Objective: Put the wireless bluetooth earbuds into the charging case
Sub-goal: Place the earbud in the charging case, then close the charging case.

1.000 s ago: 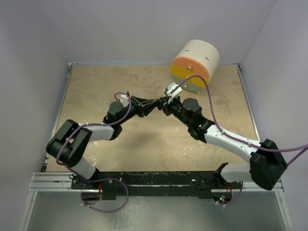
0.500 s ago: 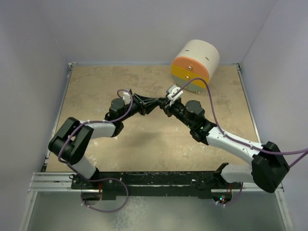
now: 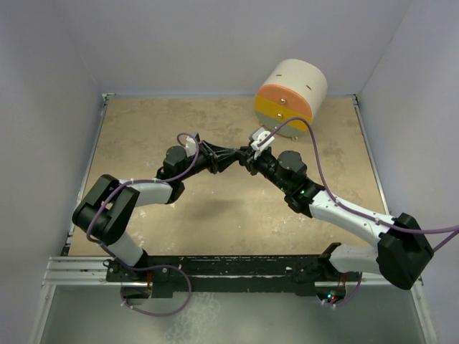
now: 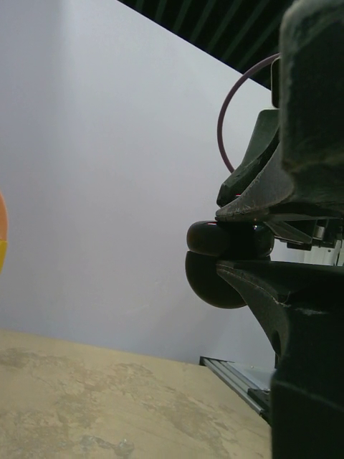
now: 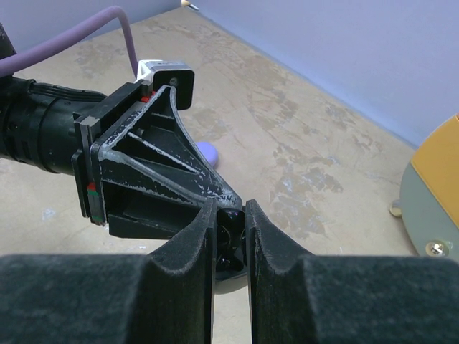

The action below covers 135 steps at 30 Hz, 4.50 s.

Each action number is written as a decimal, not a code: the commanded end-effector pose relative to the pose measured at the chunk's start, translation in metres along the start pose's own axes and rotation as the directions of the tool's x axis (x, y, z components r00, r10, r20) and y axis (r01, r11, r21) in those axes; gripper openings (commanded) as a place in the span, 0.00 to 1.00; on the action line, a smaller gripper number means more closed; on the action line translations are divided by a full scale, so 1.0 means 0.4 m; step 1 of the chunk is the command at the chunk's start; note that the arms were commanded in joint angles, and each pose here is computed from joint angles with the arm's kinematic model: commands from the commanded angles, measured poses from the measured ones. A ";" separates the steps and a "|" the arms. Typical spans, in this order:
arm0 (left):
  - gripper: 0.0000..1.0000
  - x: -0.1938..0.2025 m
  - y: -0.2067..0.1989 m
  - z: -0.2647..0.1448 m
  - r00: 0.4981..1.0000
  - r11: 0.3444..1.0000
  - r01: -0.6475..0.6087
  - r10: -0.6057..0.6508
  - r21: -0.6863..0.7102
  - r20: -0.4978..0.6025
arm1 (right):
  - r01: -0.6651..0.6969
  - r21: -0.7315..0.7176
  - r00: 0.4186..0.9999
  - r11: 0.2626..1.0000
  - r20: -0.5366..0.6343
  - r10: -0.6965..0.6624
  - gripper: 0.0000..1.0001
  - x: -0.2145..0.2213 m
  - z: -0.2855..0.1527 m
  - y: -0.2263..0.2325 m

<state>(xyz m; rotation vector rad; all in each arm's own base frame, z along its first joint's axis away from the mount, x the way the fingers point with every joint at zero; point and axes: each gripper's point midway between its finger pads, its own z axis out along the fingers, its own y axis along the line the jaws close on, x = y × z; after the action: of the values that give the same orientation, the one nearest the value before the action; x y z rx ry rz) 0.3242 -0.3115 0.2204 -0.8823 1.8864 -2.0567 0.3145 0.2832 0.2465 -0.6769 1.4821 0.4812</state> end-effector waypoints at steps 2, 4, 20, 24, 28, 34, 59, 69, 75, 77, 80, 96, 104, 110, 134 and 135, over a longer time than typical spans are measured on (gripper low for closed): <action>0.00 0.050 -0.056 -0.015 0.994 0.995 -0.081 0.084 0.056 -0.069 | 0.001 -0.007 0.999 1.000 0.035 -0.001 0.00 -0.029 -0.006 0.005; 0.00 0.052 -0.056 -0.018 0.994 0.995 -0.085 0.088 0.056 -0.068 | 0.001 -0.007 1.000 1.000 0.031 -0.001 0.00 -0.026 -0.006 0.005; 0.00 0.021 -0.078 -0.035 0.994 0.993 -0.101 0.104 0.062 -0.045 | -0.002 0.008 1.000 1.000 0.012 0.002 0.00 -0.010 -0.012 0.000; 0.00 0.017 -0.082 -0.036 0.994 0.993 -0.103 0.106 0.066 -0.042 | -0.003 0.001 1.000 1.000 0.009 0.003 0.00 -0.006 -0.012 0.003; 0.00 0.018 -0.085 -0.033 0.993 0.992 -0.103 0.106 0.068 -0.043 | 0.001 -0.012 1.000 1.000 0.005 -0.001 0.00 -0.003 -0.009 0.009; 0.00 0.015 -0.094 -0.027 0.993 0.992 -0.104 0.108 0.075 -0.042 | 0.003 -0.018 1.000 1.000 -0.009 -0.003 0.00 0.007 -0.005 0.012; 0.00 -0.014 -0.065 -0.008 0.994 0.993 -0.106 0.107 0.057 -0.013 | -0.107 -0.063 0.990 0.992 0.082 0.112 0.62 -0.094 -0.027 0.033; 0.00 -0.070 -0.057 -0.017 0.991 0.995 -0.088 0.083 0.053 0.101 | -0.237 0.379 0.968 0.895 0.012 0.251 1.00 -0.062 -0.072 -0.144; 0.00 -0.132 -0.080 -0.029 0.968 0.995 -0.081 0.065 0.055 0.242 | -0.284 0.566 0.918 0.774 -0.071 0.389 1.00 0.090 -0.117 -0.178; 0.00 -0.146 -0.089 -0.032 0.958 0.995 -0.078 0.058 0.059 0.282 | -0.272 0.565 0.915 0.779 -0.098 0.391 1.00 0.127 -0.112 -0.170; 0.00 -0.166 -0.104 -0.040 0.939 0.995 -0.080 0.054 0.064 0.340 | -0.242 0.535 0.922 0.809 -0.133 0.364 1.00 0.168 -0.089 -0.153; 0.00 -0.161 -0.116 -0.043 0.901 0.995 -0.047 0.006 0.083 0.433 | -0.223 0.272 0.971 0.936 -0.025 0.238 1.00 0.109 0.080 -0.050; 0.00 -0.144 -0.107 -0.027 0.910 0.996 -0.043 0.008 0.074 0.415 | -0.253 0.254 0.966 0.934 0.018 0.257 1.00 0.091 0.116 -0.036; 0.00 -0.135 -0.073 -0.035 0.914 0.998 -0.023 -0.004 0.062 0.406 | -0.259 0.258 0.965 0.931 0.037 0.258 1.00 0.087 0.127 -0.038; 0.00 -0.144 -0.003 -0.017 0.926 1.000 0.011 -0.019 0.024 0.378 | -0.228 0.662 0.954 0.714 0.006 0.299 1.00 0.196 -0.014 -0.213; 0.00 -0.145 0.000 -0.014 0.926 1.000 0.011 -0.018 0.021 0.377 | -0.230 0.673 0.952 0.703 0.007 0.305 1.00 0.202 -0.026 -0.221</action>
<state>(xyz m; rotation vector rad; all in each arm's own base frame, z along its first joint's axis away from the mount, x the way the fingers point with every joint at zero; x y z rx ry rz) 0.3615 -0.2694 0.1922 -1.2337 1.6787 -1.7006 0.3686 0.2434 0.1654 -0.0720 1.7541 0.1872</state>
